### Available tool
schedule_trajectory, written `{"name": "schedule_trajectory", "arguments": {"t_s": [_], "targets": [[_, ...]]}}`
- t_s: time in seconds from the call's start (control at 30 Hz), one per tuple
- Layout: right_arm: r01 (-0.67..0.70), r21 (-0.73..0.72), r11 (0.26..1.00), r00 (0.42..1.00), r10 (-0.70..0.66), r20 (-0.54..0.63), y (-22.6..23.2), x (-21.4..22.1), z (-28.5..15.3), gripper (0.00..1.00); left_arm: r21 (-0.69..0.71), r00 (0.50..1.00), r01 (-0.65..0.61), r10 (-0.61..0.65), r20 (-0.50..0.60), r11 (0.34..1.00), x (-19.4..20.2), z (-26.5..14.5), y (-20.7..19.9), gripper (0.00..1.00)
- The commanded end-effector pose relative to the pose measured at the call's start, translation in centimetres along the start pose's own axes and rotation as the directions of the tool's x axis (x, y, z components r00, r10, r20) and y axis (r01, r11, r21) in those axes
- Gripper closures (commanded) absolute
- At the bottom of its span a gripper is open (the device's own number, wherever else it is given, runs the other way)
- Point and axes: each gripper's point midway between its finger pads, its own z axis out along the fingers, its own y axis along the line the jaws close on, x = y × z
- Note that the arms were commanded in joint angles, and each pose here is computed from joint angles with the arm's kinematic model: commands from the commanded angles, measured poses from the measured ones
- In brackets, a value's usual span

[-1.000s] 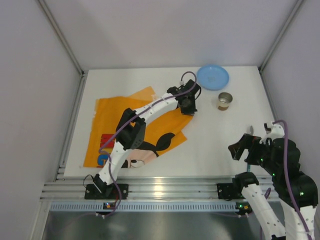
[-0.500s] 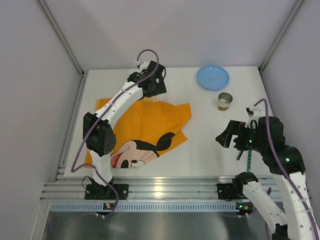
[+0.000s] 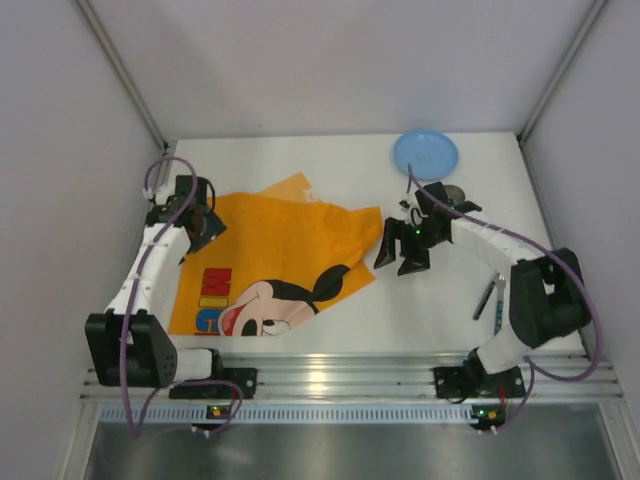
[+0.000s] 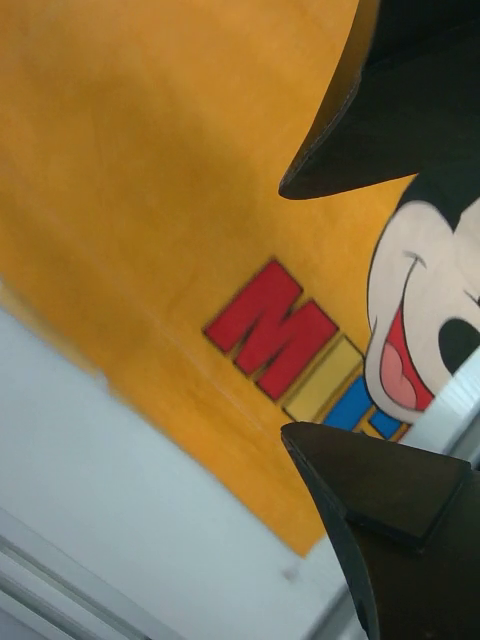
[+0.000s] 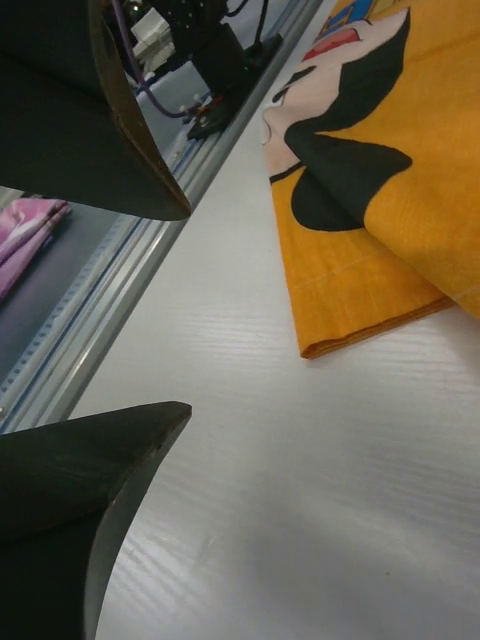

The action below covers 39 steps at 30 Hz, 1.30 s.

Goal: Set the dinner table for one person

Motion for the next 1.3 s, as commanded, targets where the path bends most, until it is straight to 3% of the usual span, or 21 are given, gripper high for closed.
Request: {"name": "schedule_trajectory", "arguments": {"t_s": [0.0, 0.07, 0.17, 0.4, 0.53, 0.63, 0.67, 0.9, 1.13, 1.27], "targets": [[0.075, -0.027, 0.997, 0.997, -0.076, -0.009, 1.5, -2.0, 2.9, 0.27, 0.043, 0.993, 0.119, -0.119, -0.006, 0.992, 0.6, -0.7, 3.9, 0.02], [0.080, -0.015, 0.997, 0.996, -0.080, -0.029, 1.3, -2.0, 4.3, 0.35, 0.031, 0.993, 0.109, -0.108, -0.044, 0.994, 2.6, -0.4, 4.9, 0.02], [0.079, 0.015, 0.997, 0.995, -0.078, -0.060, 0.2, -1.9, 6.7, 0.37, 0.033, 0.990, 0.108, -0.105, -0.093, 0.994, 4.8, -0.8, 5.7, 0.02], [0.074, 0.037, 0.997, 0.995, -0.071, -0.068, -0.2, -2.9, 10.0, 0.38, 0.020, 0.992, 0.083, -0.081, -0.097, 0.996, 5.7, -1.4, 6.9, 0.02], [0.093, 0.037, 0.995, 0.993, -0.090, -0.075, 1.0, -2.7, 11.5, 0.44, 0.020, 0.991, 0.086, -0.084, -0.109, 0.996, 6.1, -1.5, 7.0, 0.02], [0.106, 0.032, 0.994, 0.990, -0.102, -0.102, 1.9, -1.8, 12.4, 0.56, 0.010, 0.986, 0.103, -0.101, -0.132, 0.995, 6.9, -1.2, 7.1, 0.02], [0.113, 0.031, 0.993, 0.988, -0.109, -0.111, 2.2, -1.4, 12.6, 0.64, 0.005, 0.982, 0.124, -0.122, -0.142, 0.992, 7.1, -1.1, 7.1, 0.02], [0.127, 0.045, 0.991, 0.986, -0.122, -0.113, 2.0, 0.1, 11.1, 0.99, -0.003, 0.953, 0.209, -0.204, -0.223, 0.978, 8.6, -0.1, 6.5, 0.02], [0.089, 0.075, 0.993, 0.996, -0.087, -0.028, 1.1, -2.3, 7.7, 1.00, 0.059, 0.945, 0.184, -0.160, -0.286, 0.981, 9.0, 0.6, 4.8, 0.02], [0.003, 0.149, 0.989, 1.000, -0.006, 0.020, -2.6, -4.4, 5.5, 1.00, 0.081, 0.928, 0.196, -0.158, -0.337, 0.977, 9.9, 0.5, 4.1, 0.02]]}}
